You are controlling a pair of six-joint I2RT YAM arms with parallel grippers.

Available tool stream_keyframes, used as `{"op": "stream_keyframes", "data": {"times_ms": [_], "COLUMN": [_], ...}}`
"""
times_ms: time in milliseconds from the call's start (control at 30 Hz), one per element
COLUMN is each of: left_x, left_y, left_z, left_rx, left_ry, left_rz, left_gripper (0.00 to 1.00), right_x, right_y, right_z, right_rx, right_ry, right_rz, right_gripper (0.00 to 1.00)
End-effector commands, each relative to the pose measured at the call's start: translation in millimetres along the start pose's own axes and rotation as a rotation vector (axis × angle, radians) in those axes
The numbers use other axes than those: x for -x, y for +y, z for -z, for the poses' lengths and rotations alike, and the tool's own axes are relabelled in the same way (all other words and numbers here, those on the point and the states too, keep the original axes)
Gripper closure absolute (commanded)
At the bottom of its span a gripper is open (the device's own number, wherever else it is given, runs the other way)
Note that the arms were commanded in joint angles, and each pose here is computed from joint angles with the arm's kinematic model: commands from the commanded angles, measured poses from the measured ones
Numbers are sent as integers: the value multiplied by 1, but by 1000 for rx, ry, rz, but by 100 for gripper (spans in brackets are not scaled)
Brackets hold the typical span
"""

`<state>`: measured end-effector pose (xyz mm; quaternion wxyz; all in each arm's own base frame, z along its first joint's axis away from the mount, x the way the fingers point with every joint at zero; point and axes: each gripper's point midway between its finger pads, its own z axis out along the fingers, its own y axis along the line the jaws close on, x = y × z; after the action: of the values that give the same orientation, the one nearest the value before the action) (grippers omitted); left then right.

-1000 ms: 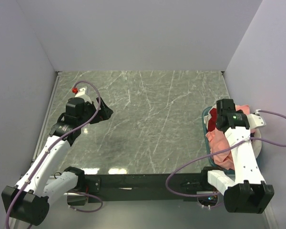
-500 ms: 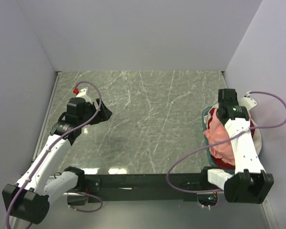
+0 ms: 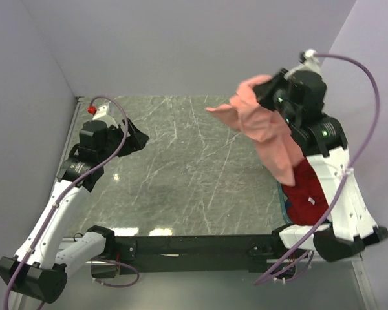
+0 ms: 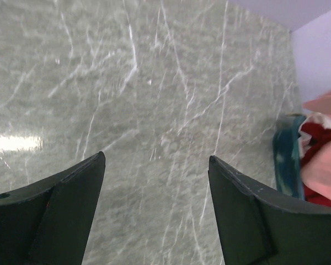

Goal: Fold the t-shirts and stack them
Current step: Grab the tshirt from the pile, then move the tshirt to the center of the board

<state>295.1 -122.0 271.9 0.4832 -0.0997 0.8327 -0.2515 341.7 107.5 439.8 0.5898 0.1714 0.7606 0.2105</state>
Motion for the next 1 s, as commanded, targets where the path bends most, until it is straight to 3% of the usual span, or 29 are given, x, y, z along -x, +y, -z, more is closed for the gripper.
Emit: {"op": "stream_keyframes", "data": {"times_ms": [0, 133, 267, 333, 433, 467, 533, 567, 633, 767, 967], "left_x": [38, 57, 64, 58, 43, 37, 21, 14, -4, -35, -63], "left_y": [-14, -25, -25, -24, -18, -17, -11, -10, -2, 10, 26], "left_z": [19, 35, 40, 37, 25, 21, 8, 4, -10, -29, -48], "left_rx": [-4, -27, -20, -26, -22, -28, -27, -37, -36, -37, -15], "left_ry": [-114, -171, -201, -186, -152, -133, -97, -79, -45, 14, 58], "left_rz": [18, 28, 48, 56, 68, 80, 107, 117, 149, 203, 237], "left_gripper": [18, 18, 17, 17, 17, 18, 18, 18, 19, 21, 24], "right_x": [18, 5, -14, -36, -78, -105, -114, -142, -147, -218, -300], "right_y": [77, 124, 137, 121, 86, 57, 31, -4, -22, -55, -67], "right_z": [3, -11, -20, -36, -52, -64, -58, -63, -52, -35, -19], "right_rx": [208, 293, 353, 310, 234, 175, 139, 63, 37, 27, 38], "right_ry": [-12, 37, 84, 111, 199, 249, 244, 291, 265, 397, 516], "right_rz": [32, 63, 60, 79, 93, 97, 77, 82, 84, 108, 116], "right_gripper": [100, 100, 100, 100, 82, 69, 56, 48, 43, 43, 44]}}
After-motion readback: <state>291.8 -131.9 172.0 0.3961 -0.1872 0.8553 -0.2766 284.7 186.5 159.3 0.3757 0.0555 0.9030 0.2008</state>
